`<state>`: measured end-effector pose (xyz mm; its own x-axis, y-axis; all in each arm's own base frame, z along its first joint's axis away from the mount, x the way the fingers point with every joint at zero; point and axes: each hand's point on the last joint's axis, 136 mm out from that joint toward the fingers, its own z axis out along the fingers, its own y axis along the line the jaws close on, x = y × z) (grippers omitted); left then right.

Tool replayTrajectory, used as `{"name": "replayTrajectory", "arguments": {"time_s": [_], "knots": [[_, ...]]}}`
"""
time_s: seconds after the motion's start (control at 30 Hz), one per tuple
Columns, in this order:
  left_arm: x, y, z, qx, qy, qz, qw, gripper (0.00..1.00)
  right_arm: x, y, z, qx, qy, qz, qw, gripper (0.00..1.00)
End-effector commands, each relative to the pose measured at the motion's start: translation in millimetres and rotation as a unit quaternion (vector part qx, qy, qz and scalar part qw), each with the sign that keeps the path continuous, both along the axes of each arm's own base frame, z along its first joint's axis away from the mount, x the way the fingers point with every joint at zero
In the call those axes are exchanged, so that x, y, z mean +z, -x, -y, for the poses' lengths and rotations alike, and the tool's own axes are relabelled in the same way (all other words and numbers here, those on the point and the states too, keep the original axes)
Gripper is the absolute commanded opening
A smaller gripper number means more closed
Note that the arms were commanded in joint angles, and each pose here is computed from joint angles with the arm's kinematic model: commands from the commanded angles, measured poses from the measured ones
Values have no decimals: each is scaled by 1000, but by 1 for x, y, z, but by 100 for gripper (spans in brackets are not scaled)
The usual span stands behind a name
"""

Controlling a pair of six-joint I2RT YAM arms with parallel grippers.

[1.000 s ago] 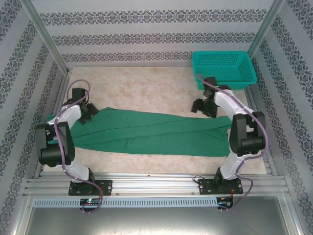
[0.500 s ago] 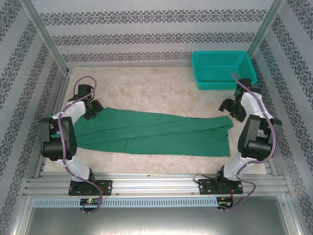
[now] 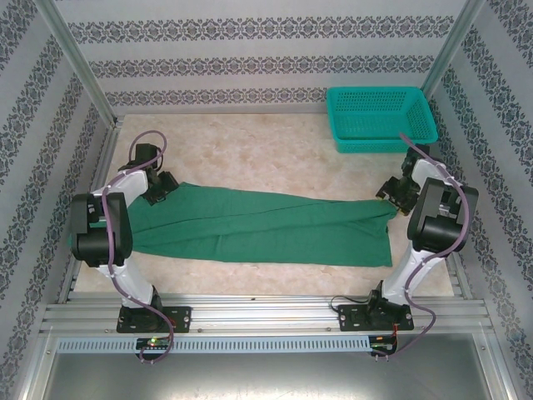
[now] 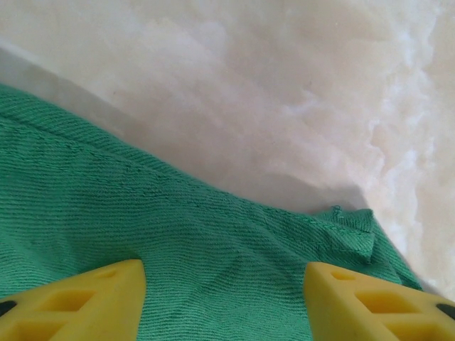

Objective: Roll up the long pants

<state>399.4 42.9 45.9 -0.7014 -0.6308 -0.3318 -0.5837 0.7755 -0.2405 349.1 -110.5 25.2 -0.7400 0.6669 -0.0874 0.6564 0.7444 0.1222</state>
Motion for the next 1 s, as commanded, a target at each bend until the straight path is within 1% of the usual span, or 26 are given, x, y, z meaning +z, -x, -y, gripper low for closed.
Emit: {"name": "replayTrajectory", "arguments": {"time_s": [0.0,0.1,0.3,0.43,0.53,0.6,0.7,0.8,0.97], "knots": [[0,-8,7,-16,5,9,1000,60,7,-19,2,-2,0,30,1000,0],[-1,-7,10,-18,6,8,1000,59,29,-32,6,-4,13,66,998,0],[4,-6,11,-14,6,17,1000,56,104,-57,4,7,38,165,986,0],[6,-4,12,-12,10,22,1000,56,144,-52,-2,19,57,211,976,0],[7,-1,13,-13,13,24,1000,56,158,-43,-12,32,57,237,969,0],[10,2,13,-13,11,27,999,56,159,-32,-19,46,65,232,969,0],[17,8,10,-13,0,31,999,56,159,-7,-25,54,81,224,970,0],[27,14,9,-14,-7,37,999,56,149,31,-32,49,93,208,973,0],[39,21,12,-23,-8,47,999,59,122,97,-57,19,68,173,982,0]]}}
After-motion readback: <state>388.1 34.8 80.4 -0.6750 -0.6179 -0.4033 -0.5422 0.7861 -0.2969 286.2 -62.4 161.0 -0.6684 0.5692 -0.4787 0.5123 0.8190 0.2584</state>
